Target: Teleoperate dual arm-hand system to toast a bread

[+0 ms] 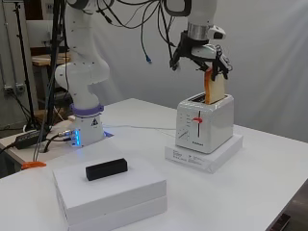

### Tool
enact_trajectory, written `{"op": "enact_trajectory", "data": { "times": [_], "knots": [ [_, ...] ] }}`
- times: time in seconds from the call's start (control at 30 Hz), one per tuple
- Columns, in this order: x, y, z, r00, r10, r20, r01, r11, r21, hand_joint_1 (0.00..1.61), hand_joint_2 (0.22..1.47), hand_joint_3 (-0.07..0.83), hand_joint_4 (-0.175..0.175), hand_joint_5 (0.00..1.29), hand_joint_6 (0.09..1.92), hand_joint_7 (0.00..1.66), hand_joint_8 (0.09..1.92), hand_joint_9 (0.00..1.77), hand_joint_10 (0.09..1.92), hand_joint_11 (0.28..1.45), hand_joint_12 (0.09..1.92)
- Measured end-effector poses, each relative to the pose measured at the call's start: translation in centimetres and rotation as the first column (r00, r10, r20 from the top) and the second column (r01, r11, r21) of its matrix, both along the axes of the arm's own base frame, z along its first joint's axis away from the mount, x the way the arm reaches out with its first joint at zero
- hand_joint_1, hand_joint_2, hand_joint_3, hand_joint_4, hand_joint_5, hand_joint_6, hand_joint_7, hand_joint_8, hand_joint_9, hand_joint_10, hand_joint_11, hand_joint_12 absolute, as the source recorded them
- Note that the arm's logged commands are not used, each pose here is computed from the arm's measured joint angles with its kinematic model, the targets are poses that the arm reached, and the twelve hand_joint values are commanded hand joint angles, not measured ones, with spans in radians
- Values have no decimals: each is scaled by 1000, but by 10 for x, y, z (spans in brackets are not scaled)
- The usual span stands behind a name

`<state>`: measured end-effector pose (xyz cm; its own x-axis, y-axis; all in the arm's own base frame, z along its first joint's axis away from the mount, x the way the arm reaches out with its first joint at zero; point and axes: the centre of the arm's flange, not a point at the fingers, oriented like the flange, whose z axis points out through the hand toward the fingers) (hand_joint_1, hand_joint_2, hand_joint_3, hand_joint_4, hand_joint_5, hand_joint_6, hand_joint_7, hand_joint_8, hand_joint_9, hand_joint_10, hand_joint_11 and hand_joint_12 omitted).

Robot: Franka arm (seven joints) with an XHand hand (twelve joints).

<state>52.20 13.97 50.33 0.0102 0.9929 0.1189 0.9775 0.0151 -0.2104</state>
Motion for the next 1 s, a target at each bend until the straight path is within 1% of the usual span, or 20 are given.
{"op": "enact_trajectory", "data": {
  "times": [0.03, 0.07, 0.1, 0.13, 0.17, 0.2, 0.27, 0.37, 0.4, 0.47, 0.57, 0.6, 0.63, 0.67, 0.7, 0.73, 0.77, 0.8, 0.87, 1.0],
  "knots": [
    [2, 2, -1, 1000, 8, -14, -8, 1000, 9, 1217, 1206, -2, -175, 631, 1356, 1012, 1056, 1347, 87, 745, 211],
    [3, 3, -1, 1000, 19, -24, -18, 1000, 16, 1080, 1238, -1, -49, 636, 1401, 1037, 813, 1338, 87, 753, 161],
    [3, 5, -1, 999, 32, -28, -31, 999, 18, 965, 1267, 0, 52, 637, 1440, 1097, 544, 1349, 87, 777, 139],
    [3, 6, -2, 999, 45, -28, -45, 999, 14, 896, 1284, 0, 113, 638, 1461, 1164, 337, 1372, 87, 806, 142],
    [3, 8, -2, 998, 61, -26, -61, 998, 7, 857, 1293, -1, 145, 638, 1472, 1220, 194, 1392, 87, 822, 172],
    [2, 10, 0, 997, 80, -18, -80, 997, -4, 838, 1297, 1, 162, 638, 1478, 1259, 102, 1406, 87, 814, 229],
    [1, 13, 3, 995, 96, 1, -96, 995, -19, 834, 1292, 4, 173, 651, 1464, 1300, 87, 1421, 87, 763, 387],
    [-1, 17, 2, 995, 102, 6, -102, 995, -23, 851, 1276, 2, 175, 682, 1422, 1343, 87, 1466, 87, 679, 678],
    [-2, 21, 2, 994, 110, 10, -110, 994, -26, 855, 1273, 1, 175, 688, 1414, 1344, 87, 1468, 87, 657, 730],
    [-5, 33, 0, 991, 130, 8, -130, 991, -31, 865, 1266, 1, 175, 701, 1395, 1338, 87, 1462, 87, 646, 711],
    [-2, 27, -9, 996, 83, -19, -83, 996, -31, 880, 1257, 0, 175, 718, 1370, 1327, 87, 1438, 87, 677, 523],
    [0, 21, -12, 998, 56, -29, -57, 998, -33, 1010, 1221, -2, 49, 718, 1324, 1250, 311, 1430, 87, 696, 445],
    [2, 18, -15, 999, 33, -36, -35, 999, -34, 1110, 1198, 0, -52, 705, 1309, 1174, 589, 1424, 87, 710, 384],
    [3, 17, -18, 999, 12, -41, -14, 999, -36, 1161, 1205, 3, -113, 655, 1338, 1089, 827, 1401, 87, 717, 339],
    [5, 15, -20, 999, -13, -43, 12, 999, -36, 859, 1151, -4, -116, 414, 951, 794, 642, 1108, 87, 623, 227],
    [7, 12, -24, 998, -41, -47, 39, 999, -32, 508, 1044, -14, -117, 226, 546, 461, 381, 725, 87, 514, 129],
    [9, 8, -29, 996, -72, -57, 71, 997, -28, 273, 977, -14, -122, 114, 284, 263, 211, 478, 87, 441, 87],
    [10, 6, -30, 993, -100, -66, 99, 995, -27, 142, 953, -9, -126, 55, 140, 179, 112, 358, 87, 406, 87],
    [10, 5, -30, 986, -142, -87, 138, 989, -47, 36, 954, 3, -127, 24, 87, 138, 87, 289, 87, 385, 87],
    [-1, 4, -32, 982, -173, -72, 168, 983, -72, 23, 1004, 5, -95, 162, 87, 227, 87, 340, 87, 382, 87]
  ]
}}
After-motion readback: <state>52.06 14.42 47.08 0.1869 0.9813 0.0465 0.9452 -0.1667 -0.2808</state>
